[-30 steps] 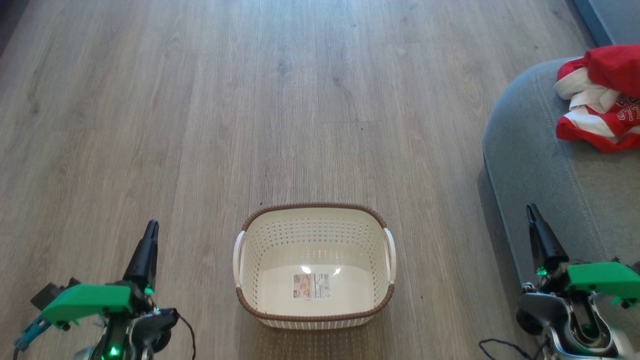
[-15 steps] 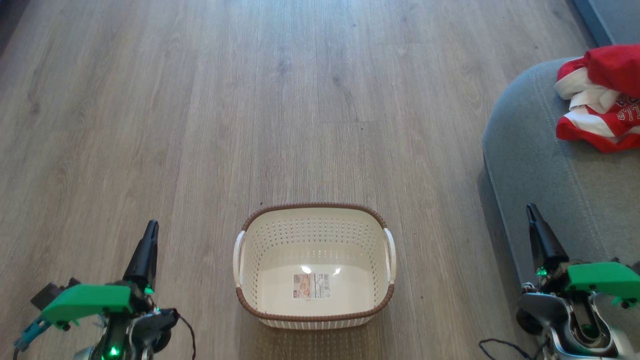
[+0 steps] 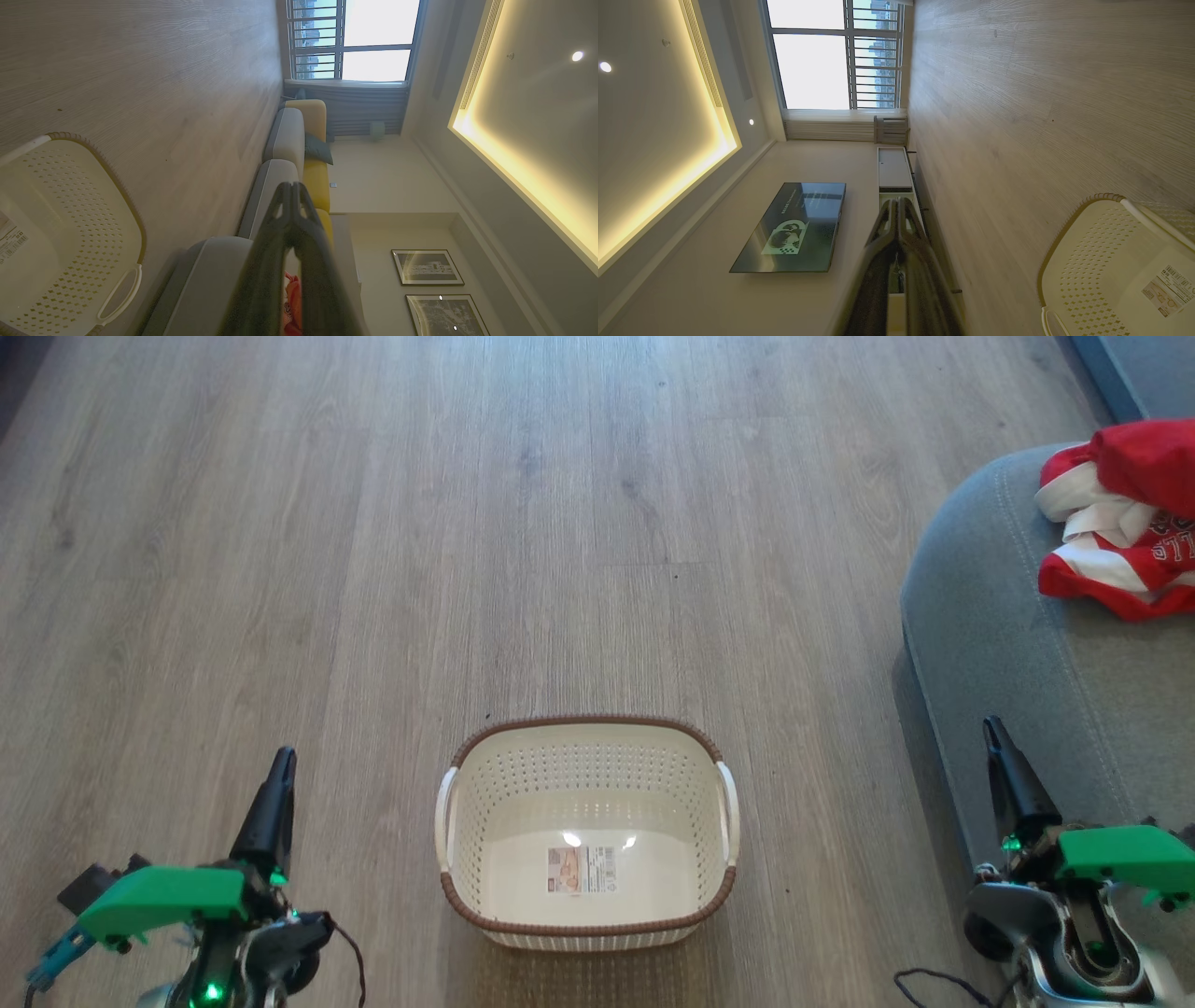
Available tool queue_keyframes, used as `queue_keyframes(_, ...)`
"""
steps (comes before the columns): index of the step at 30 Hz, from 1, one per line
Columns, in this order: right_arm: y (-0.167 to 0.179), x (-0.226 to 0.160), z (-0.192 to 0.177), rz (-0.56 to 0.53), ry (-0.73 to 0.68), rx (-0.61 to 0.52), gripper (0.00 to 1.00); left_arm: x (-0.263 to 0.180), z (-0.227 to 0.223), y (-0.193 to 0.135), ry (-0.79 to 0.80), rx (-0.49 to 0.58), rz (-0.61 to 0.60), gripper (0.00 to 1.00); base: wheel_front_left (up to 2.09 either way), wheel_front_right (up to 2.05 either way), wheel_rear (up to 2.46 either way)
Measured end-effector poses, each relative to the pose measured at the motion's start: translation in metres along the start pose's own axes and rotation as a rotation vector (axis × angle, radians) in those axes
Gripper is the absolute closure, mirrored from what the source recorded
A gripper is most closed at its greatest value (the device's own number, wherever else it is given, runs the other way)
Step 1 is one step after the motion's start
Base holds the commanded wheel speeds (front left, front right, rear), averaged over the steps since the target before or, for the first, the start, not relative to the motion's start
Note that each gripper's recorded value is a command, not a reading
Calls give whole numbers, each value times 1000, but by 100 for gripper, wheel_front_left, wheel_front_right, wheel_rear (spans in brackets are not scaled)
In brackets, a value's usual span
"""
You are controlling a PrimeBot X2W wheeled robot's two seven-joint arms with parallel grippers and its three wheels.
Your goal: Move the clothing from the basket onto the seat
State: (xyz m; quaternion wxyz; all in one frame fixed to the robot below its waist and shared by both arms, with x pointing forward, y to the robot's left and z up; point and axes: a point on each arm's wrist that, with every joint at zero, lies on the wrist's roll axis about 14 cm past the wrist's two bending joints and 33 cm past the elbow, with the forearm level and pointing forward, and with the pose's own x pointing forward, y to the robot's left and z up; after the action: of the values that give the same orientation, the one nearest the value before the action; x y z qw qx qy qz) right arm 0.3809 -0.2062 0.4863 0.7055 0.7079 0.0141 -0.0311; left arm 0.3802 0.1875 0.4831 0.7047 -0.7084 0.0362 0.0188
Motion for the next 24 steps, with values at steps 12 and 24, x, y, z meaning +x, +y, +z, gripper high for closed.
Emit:
queue_keyframes(12, 0, 0, 0, 0, 0, 0, 100, 0, 0, 0, 0, 0, 0, 100, 0, 0, 0)
queue_keyframes(24, 0, 0, 0, 0, 0, 0, 100, 0, 0, 0, 0, 0, 0, 100, 0, 0, 0)
